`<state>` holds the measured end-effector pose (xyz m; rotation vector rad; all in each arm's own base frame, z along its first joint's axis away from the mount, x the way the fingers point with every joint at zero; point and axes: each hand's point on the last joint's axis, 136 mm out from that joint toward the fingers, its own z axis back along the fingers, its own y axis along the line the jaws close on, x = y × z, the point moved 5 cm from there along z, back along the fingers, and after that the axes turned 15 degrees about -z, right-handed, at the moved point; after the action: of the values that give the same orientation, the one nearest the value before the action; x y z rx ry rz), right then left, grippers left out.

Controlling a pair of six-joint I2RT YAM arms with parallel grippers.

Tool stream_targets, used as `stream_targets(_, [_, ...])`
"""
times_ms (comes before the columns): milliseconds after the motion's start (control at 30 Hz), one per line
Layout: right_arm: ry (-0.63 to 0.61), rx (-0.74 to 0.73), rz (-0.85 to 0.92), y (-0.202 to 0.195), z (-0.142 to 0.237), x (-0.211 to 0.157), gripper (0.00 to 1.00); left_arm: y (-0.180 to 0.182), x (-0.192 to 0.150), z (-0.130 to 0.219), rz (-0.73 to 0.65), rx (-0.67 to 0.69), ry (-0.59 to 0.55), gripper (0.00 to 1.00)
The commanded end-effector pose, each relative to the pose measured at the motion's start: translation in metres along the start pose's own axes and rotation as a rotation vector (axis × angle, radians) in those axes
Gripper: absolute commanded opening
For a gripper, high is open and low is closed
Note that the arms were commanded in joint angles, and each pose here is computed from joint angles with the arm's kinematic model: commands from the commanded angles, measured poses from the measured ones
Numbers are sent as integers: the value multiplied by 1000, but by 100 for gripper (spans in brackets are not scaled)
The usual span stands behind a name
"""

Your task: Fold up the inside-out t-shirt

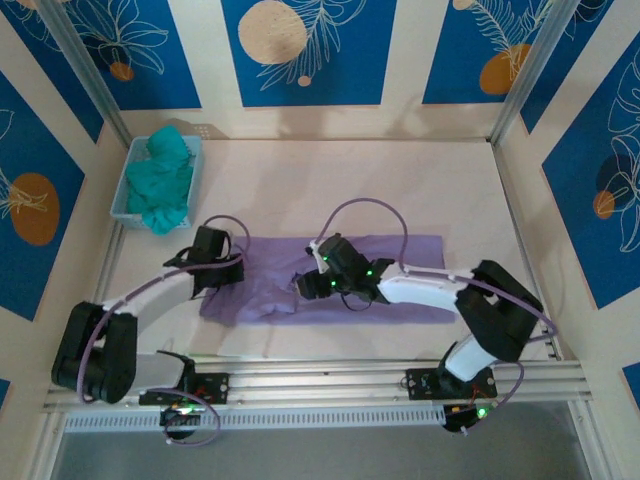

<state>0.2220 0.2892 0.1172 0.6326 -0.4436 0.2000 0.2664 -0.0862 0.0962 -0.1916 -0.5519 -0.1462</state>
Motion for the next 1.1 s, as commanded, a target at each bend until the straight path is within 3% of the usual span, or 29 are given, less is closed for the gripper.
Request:
stream_targets(0, [-65, -18, -29, -12, 21, 9, 49, 16, 11, 25, -14, 101, -2, 0])
stream_targets(200, [-179, -36, -85, -37, 55, 27, 49, 22, 37, 60, -52, 163, 32, 0])
stream_targets(367, [-239, -56, -150, -62, 77, 34, 49, 31, 65, 97, -205, 286, 83, 0])
stream_targets(567, [-281, -54, -201, -80, 95, 32, 49, 72, 97, 149, -450, 659, 237, 0])
stream_targets(700, [-294, -52, -205, -84, 101, 30, 50, 92, 118, 171, -494, 849, 281, 0])
stream_targets(867, [-302, -64, -199, -87, 106, 28, 50, 77, 130, 161, -486, 783, 285, 0])
stream_targets(1067, [-309, -77, -208, -91, 108, 28, 50, 14, 121, 125, -520, 574, 289, 0])
